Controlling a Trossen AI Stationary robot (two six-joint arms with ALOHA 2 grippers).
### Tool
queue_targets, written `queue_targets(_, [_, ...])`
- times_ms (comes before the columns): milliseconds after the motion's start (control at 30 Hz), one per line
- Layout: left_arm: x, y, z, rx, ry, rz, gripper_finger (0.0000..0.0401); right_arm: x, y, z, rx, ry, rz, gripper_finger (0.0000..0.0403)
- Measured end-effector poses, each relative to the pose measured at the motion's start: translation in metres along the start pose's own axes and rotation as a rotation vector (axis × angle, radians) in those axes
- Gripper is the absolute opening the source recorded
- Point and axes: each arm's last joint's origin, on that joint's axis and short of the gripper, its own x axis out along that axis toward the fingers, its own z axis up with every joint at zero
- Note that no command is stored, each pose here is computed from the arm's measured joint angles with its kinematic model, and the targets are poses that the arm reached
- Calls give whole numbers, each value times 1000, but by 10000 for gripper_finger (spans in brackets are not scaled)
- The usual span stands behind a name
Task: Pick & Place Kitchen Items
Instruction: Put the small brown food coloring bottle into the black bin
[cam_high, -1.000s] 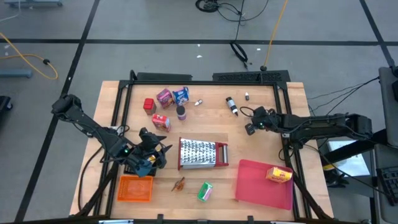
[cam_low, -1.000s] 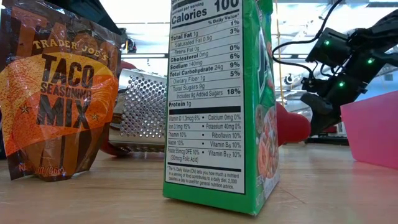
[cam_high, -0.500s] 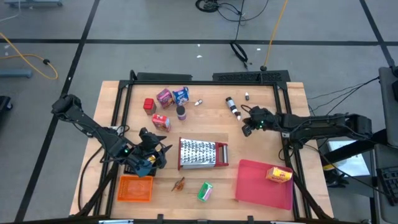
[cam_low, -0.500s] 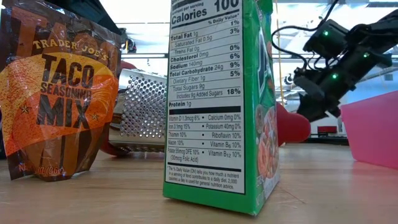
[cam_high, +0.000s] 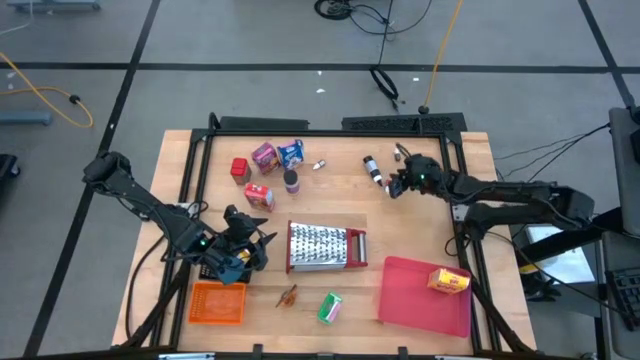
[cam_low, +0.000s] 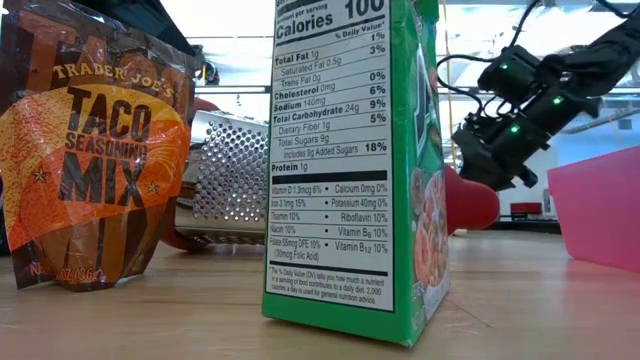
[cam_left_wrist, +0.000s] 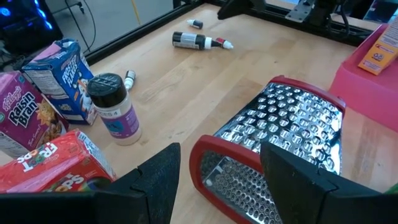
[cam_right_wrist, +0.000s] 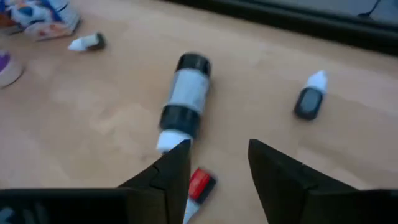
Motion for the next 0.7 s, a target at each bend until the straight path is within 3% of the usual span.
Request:
queue_targets(200, [1, 0, 0, -1, 0, 3, 225, 15, -5, 17, -8, 26, -22, 174])
queue_targets(500, [1, 0, 0, 0, 5, 0, 225, 44, -20, 20, -21, 125, -126, 204])
queue_targets(700, [1, 0, 0, 10, 5, 0, 225, 49, -27, 27, -23, 111, -154, 225])
